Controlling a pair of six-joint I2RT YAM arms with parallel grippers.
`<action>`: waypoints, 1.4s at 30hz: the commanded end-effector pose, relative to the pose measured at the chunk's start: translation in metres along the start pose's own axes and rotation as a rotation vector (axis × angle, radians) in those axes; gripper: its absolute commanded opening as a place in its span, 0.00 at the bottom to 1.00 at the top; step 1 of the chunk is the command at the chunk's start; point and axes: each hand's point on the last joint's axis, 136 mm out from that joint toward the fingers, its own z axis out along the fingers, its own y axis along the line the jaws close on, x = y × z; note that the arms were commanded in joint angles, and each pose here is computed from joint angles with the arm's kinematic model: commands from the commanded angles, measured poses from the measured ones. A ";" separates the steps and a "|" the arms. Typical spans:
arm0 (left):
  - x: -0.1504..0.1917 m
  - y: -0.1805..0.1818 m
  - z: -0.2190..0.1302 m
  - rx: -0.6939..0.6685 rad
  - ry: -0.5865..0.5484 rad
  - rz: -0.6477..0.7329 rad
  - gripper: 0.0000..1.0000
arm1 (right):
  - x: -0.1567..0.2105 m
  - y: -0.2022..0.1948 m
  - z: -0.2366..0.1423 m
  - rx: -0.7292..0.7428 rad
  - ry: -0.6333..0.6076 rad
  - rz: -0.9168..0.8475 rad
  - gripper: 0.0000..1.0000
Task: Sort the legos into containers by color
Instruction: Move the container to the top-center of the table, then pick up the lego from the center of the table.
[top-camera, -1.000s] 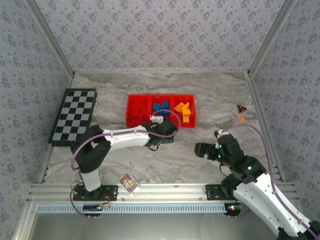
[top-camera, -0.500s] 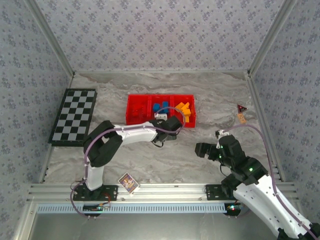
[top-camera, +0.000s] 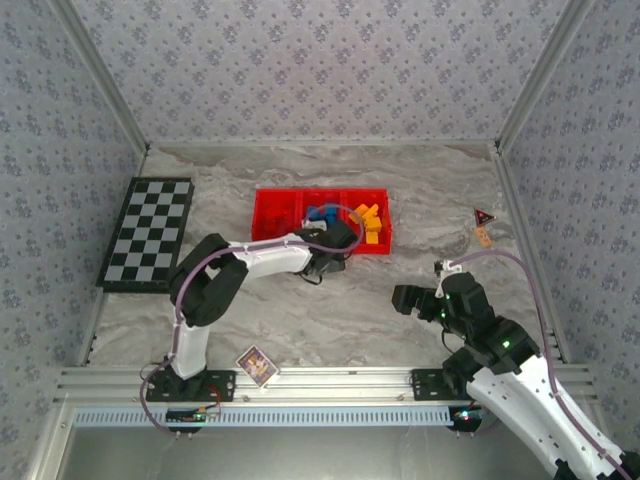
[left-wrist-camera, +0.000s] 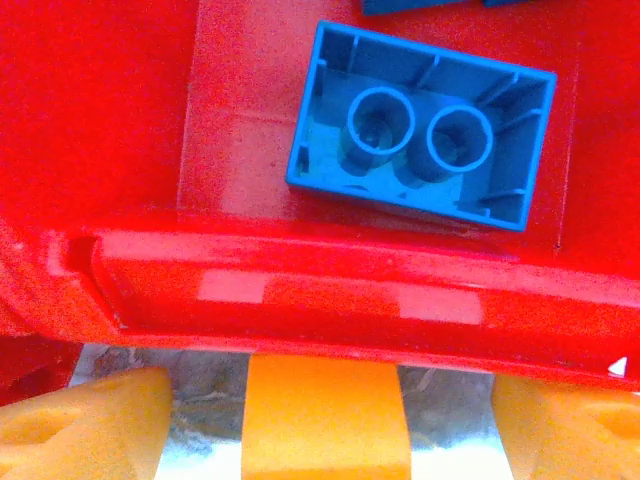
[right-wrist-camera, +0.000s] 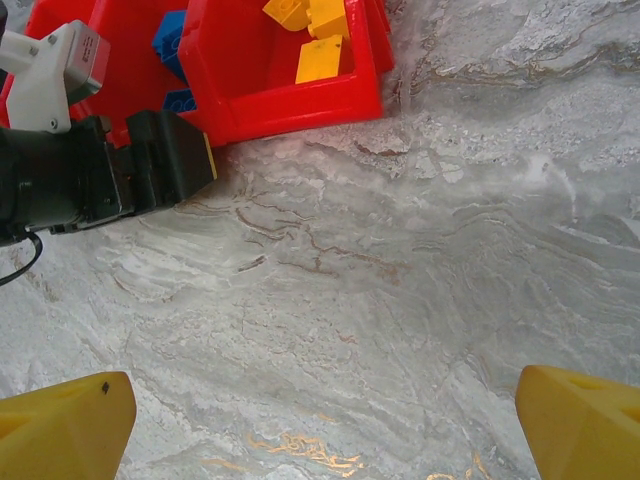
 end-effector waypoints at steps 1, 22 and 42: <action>-0.007 -0.007 0.003 0.002 0.009 0.025 0.83 | -0.006 -0.002 -0.003 0.012 -0.028 -0.002 0.99; -0.004 0.003 -0.009 0.005 0.068 0.028 0.80 | -0.006 -0.001 -0.004 0.013 -0.026 -0.002 1.00; 0.001 0.006 -0.006 -0.030 0.067 0.055 0.42 | -0.006 -0.002 -0.004 0.019 -0.021 -0.001 1.00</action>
